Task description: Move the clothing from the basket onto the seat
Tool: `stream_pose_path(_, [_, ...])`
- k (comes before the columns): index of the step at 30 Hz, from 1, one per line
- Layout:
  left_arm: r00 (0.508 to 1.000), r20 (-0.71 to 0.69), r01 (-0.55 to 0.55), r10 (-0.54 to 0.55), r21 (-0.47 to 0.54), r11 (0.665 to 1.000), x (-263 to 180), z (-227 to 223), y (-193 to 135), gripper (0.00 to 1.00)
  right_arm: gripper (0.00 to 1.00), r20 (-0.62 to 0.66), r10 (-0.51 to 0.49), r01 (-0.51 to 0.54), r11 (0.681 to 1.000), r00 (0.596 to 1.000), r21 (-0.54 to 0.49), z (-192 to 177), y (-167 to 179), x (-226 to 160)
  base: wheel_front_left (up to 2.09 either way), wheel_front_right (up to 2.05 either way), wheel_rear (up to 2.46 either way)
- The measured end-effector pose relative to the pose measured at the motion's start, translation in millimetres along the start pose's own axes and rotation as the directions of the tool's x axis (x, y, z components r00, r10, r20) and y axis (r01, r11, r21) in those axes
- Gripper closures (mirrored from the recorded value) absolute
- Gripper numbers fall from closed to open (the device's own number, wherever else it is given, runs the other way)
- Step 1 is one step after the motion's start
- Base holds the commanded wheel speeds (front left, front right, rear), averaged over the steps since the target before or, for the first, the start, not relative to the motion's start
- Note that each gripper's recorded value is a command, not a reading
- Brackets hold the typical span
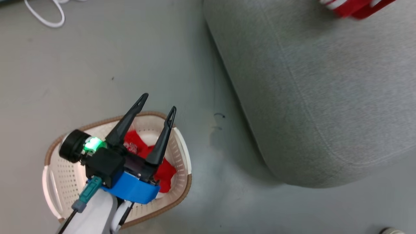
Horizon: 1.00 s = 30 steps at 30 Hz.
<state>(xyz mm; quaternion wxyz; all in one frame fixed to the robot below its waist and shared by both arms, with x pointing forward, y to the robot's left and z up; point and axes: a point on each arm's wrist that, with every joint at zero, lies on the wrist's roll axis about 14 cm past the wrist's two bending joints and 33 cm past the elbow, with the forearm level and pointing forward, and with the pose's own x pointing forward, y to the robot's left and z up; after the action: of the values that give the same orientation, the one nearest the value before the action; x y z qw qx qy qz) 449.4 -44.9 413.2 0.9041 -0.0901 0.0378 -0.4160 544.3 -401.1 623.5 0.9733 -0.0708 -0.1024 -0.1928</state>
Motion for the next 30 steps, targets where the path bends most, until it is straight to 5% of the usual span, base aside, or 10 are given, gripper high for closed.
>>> stream_pose_path(7, [0.999, -0.002, -0.033, 0.033, -0.008, 0.999, 7, -22, 32, 0.00, 1.00, -0.032, -0.135, 0.131, 0.987, 0.990, -0.096, -31, -55, 28, 0.00, 0.00, 0.00])
stream_pose_path(18, [0.998, -0.028, -0.058, 0.057, -0.017, 0.998, 4, -57, 59, 0.00, 1.00, -0.290, -0.248, 0.229, 0.968, 0.924, -0.099, -165, -69, -2, 0.00, 0.00, 0.00])
stream_pose_path(20, [0.998, -0.033, -0.055, 0.054, -0.020, 0.998, 4, -60, 59, 0.00, 0.50, -0.343, -0.253, 0.227, 0.967, 0.905, -0.115, -182, -69, -13, 0.00, 0.00, 0.00])
stream_pose_path(21, [0.998, -0.032, -0.052, 0.052, -0.021, 0.998, 5, -61, 58, 0.00, 0.00, -0.359, -0.256, 0.227, 0.966, 0.898, -0.120, -187, -69, -17, 0.00, 0.00, 0.00])
stream_pose_path(30, [0.999, -0.018, -0.045, 0.045, -0.008, 0.999, 6, -43, 51, 0.00, 0.00, -0.399, -0.245, 0.195, 0.967, 0.884, -0.162, -187, -71, -39, 0.00, 0.00, 0.00])
